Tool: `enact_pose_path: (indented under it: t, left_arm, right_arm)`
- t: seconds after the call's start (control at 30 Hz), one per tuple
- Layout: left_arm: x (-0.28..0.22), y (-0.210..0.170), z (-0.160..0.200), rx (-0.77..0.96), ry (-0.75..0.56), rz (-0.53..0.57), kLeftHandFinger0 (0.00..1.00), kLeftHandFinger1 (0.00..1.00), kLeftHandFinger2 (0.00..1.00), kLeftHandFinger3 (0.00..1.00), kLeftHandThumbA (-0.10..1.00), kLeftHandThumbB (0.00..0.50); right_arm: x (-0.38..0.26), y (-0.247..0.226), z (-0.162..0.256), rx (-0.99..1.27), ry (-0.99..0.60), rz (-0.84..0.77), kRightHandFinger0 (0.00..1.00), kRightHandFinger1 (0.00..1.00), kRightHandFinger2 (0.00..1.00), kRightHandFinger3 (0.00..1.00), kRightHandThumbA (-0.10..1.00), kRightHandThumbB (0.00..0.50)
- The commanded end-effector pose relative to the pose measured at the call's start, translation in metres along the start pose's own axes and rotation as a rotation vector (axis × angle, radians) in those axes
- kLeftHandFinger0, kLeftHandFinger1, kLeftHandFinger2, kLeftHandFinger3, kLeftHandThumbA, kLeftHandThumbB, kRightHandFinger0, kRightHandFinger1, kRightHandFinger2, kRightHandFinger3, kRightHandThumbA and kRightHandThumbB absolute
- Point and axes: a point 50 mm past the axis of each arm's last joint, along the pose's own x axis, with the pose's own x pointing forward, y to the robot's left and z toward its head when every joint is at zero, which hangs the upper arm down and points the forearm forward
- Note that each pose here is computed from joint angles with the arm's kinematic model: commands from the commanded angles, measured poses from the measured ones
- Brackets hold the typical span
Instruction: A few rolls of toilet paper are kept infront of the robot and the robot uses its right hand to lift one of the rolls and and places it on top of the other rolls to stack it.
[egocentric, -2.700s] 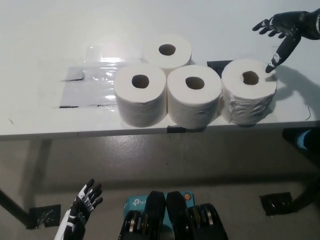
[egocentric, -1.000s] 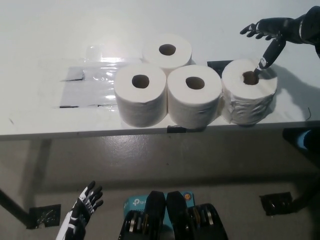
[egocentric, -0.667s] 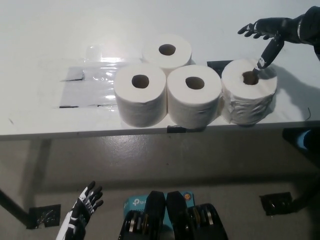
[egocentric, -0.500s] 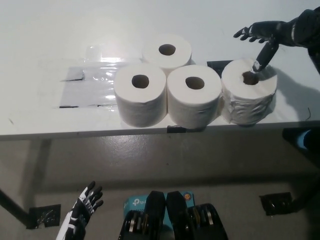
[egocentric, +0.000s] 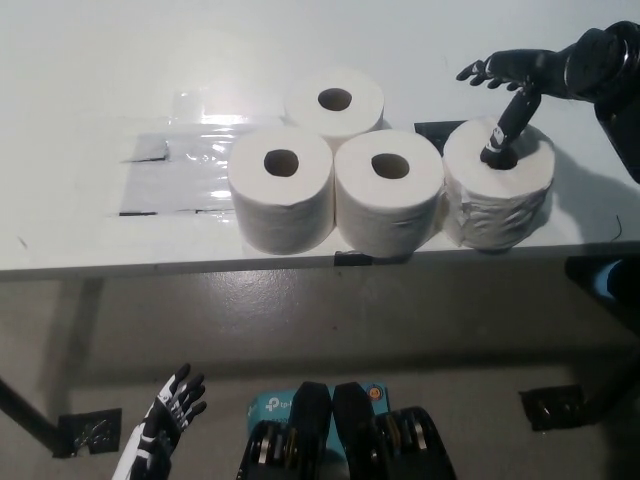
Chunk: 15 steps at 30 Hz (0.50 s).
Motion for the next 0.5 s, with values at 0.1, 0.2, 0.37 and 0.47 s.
enact_pose_path:
  t: [0.1,0.2,0.37,0.47]
  left_arm:
    - [0.0,0.001,0.008,0.011,-0.039,0.002,1.0,1.0,1.0,1.0,1.0,0.225]
    - [-0.001,0.001,0.008,0.011,-0.033,0.006,1.0,1.0,1.0,1.0,1.0,0.239]
    - [-0.003,0.001,0.007,0.014,-0.029,0.005,1.0,1.0,1.0,1.0,1.0,0.246]
    - [-0.004,0.0,0.006,0.008,-0.026,0.008,1.0,1.0,1.0,1.0,1.0,0.24]
  right_arm:
    - [-0.017,-0.038,0.012,-0.017,-0.004,-0.094,1.0,1.0,1.0,1.0,1.0,0.324]
    - [-0.021,-0.044,0.013,-0.049,0.011,-0.108,1.0,1.0,1.0,1.0,1.0,0.349]
    - [-0.027,-0.051,0.015,-0.049,-0.059,-0.105,1.0,1.0,1.0,1.0,1.0,0.28]
    - [-0.03,-0.055,0.015,-0.038,-0.058,-0.114,1.0,1.0,1.0,1.0,1.0,0.265]
